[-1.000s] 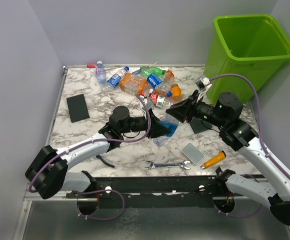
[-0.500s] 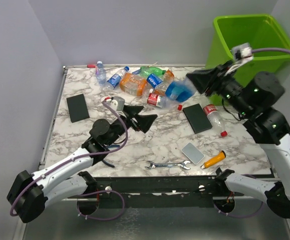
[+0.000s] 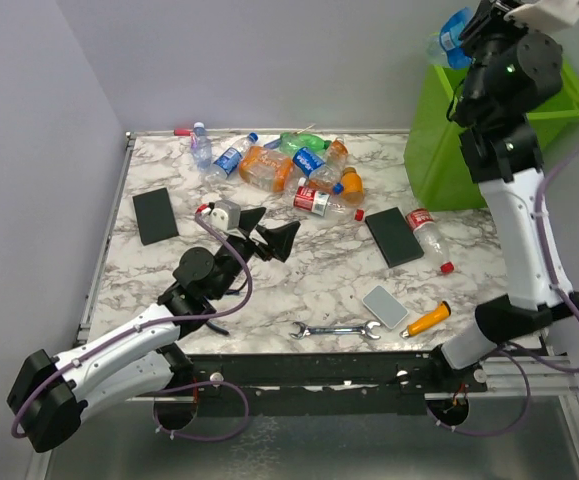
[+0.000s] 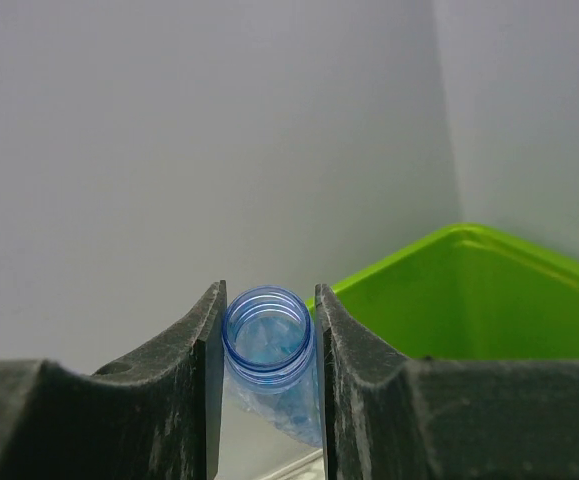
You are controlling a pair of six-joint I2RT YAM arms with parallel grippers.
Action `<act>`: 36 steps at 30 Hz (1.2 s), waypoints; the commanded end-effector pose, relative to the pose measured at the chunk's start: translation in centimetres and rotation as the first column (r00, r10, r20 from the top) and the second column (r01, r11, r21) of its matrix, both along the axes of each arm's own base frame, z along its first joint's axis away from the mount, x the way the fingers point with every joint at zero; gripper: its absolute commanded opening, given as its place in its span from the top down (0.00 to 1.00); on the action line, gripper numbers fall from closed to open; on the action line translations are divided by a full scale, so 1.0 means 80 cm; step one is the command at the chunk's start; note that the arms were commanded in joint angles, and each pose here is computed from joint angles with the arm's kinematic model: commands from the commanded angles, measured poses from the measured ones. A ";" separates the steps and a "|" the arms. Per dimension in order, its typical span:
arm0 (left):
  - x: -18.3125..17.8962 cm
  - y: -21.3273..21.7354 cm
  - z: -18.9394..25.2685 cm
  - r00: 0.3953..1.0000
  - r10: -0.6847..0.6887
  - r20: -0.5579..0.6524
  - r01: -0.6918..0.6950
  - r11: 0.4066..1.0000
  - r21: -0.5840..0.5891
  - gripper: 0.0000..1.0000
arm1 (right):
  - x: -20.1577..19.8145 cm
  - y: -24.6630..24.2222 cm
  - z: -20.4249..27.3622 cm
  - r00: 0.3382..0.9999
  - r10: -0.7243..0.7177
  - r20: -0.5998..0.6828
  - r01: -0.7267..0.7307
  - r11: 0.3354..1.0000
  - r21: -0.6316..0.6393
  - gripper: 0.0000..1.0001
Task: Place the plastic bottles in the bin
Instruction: Place the plastic bottle in the trash bin.
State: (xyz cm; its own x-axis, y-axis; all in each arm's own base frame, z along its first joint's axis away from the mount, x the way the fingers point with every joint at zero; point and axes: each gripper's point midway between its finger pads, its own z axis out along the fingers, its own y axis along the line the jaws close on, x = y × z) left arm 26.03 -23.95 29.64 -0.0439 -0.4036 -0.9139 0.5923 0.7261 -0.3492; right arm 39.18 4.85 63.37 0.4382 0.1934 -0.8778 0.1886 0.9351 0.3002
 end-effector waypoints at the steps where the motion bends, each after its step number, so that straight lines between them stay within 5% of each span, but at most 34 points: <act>1: 0.002 0.005 -0.005 0.999 0.046 0.002 -0.046 0.999 0.020 0.01 | 0.014 -0.079 0.029 0.951 -0.285 0.123 0.275 0.957 0.094 0.99; 12: -0.003 0.013 0.001 0.996 0.082 0.019 -0.083 0.996 0.016 0.01 | 0.113 -0.255 -0.113 0.898 -0.424 -0.121 0.441 0.863 0.245 0.99; 21: -0.003 0.006 -0.004 0.998 0.067 0.018 -0.067 0.997 0.039 0.01 | 0.143 -0.262 -0.163 0.896 -0.392 -0.211 0.431 0.882 0.190 0.99; 22: -0.002 0.006 -0.006 0.998 0.068 0.017 -0.068 0.997 0.044 0.01 | 0.145 -0.261 -0.164 0.898 -0.384 -0.215 0.423 0.887 0.182 0.91; 26: 0.000 0.005 -0.009 0.997 0.071 0.015 -0.072 0.996 0.056 0.01 | 0.151 -0.252 -0.159 0.915 -0.341 -0.213 0.378 0.912 0.161 0.29; 36: 0.007 0.009 -0.017 0.994 0.105 0.005 -0.105 0.991 0.079 0.01 | 0.106 -0.172 -0.028 0.989 -0.132 0.060 0.115 0.965 0.235 0.17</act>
